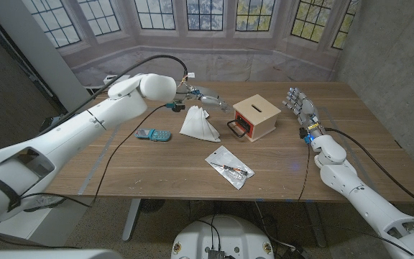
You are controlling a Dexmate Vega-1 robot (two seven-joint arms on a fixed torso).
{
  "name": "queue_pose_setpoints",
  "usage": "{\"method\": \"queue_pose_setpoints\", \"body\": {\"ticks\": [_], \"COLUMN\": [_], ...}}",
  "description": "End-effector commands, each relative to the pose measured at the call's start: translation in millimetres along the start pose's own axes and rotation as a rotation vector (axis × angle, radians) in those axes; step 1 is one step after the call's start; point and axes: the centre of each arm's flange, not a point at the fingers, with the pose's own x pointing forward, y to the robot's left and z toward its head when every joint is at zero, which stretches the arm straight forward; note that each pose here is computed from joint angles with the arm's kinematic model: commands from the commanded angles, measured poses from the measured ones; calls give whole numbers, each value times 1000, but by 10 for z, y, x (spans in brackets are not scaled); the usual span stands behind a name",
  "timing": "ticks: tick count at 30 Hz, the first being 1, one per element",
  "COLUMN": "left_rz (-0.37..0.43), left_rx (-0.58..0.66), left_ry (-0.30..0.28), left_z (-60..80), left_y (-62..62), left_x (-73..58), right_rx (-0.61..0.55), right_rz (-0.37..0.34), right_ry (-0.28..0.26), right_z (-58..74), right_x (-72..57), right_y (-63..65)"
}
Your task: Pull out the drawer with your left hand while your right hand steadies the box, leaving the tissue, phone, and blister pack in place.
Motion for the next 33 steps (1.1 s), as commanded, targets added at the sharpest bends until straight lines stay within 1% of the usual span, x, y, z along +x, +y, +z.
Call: {"method": "queue_pose_setpoints", "body": {"ticks": [1,10,15,23,30,33], "left_rz": [-25,-74,-86,-111,-136,-149], "left_rx": [21,14,9,18,50,62], "left_ry": [25,41,35,30,33,37], "left_z": [5,17,24,39,81,104], "left_y": [19,70,90,128,160,161], "left_x": [-16,28,65,141,238,291], "right_rx": [-1,12,13,16,23,20], "right_rz": [-23,-28,-33,-49,-66,-63], "right_ry": [-2,3,7,-1,-7,-5], "right_z": [14,4,-6,-12,-29,-33], "right_x": [-1,5,-14,-76,-125,-126], "right_y": [-22,-53,-57,-87,-136,-156]}}
